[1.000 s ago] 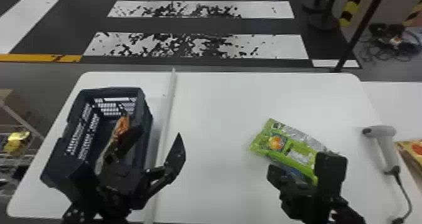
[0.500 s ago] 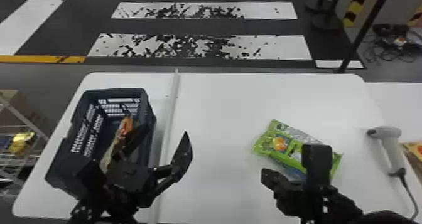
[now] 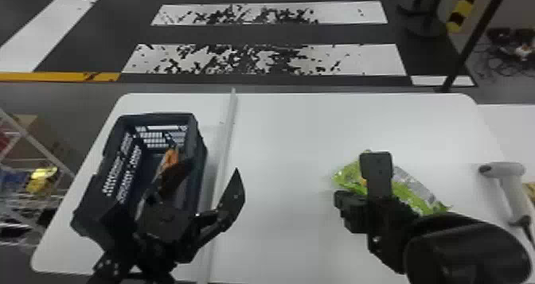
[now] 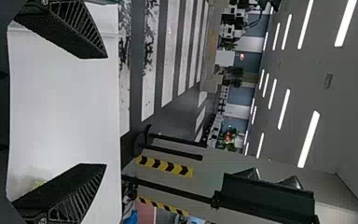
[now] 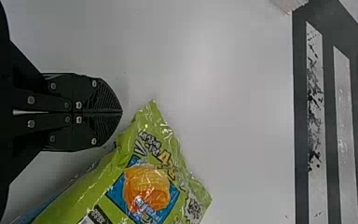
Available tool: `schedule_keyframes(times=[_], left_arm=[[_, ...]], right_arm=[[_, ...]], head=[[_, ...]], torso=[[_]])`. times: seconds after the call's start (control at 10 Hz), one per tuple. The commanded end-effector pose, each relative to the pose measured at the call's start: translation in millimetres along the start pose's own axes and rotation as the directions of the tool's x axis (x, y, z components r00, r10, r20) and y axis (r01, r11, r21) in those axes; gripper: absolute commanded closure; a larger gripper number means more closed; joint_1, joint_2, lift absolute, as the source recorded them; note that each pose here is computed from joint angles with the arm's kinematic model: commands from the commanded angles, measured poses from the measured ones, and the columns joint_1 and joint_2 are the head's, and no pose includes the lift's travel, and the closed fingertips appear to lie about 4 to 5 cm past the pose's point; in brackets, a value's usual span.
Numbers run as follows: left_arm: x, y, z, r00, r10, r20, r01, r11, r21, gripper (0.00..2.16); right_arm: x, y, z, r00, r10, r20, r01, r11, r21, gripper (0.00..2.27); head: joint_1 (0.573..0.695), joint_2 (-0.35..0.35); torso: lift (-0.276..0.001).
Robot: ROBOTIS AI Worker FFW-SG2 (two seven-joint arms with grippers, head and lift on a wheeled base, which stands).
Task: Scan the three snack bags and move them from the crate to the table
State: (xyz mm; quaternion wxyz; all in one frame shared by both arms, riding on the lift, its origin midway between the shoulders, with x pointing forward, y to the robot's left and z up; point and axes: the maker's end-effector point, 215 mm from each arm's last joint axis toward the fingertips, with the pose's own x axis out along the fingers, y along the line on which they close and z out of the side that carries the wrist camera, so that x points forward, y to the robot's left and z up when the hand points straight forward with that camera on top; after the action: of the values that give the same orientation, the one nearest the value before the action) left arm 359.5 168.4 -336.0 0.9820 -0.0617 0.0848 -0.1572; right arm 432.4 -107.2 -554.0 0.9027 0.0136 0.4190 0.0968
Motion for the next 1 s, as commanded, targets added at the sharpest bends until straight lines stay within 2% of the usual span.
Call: schedule_keyframes(times=[0.0,0.2,0.6,0.7,0.9], left_arm=[[-2,7,-3,1.0,0.009,-0.004,-0.009,1.0,-0.007,0.04],[-2,5,-1,1.0,0.002,0.002,-0.002,1.0,-0.01,0.04],[1,2,-6,1.0,-0.009,-0.003,0.009,1.0,-0.015,0.04],[0,3,-6,1.0,-0.01,0.0,0.01,1.0,-0.017,0.04],[0,5,-6,1.0,-0.008,-0.001,0.008,1.0,-0.019,0.04]], right_arm=[[10,-11,8,0.999,-0.033,-0.001,0.033,0.999,-0.01,2.16],[14,-31,27,0.994,-0.103,0.02,0.104,0.994,-0.026,2.16],[25,-63,60,0.975,-0.22,0.034,0.22,0.976,0.006,2.15],[26,-64,51,0.978,-0.209,0.014,0.209,0.978,0.032,2.15],[-5,-43,43,0.989,-0.142,0.043,0.139,0.988,0.061,2.15]], head=[[0.695,0.089],[0.695,0.079],[0.695,0.023],[0.695,0.015],[0.695,0.018]], torso=[[-0.062],[-0.062],[-0.062],[-0.062],[-0.062]])
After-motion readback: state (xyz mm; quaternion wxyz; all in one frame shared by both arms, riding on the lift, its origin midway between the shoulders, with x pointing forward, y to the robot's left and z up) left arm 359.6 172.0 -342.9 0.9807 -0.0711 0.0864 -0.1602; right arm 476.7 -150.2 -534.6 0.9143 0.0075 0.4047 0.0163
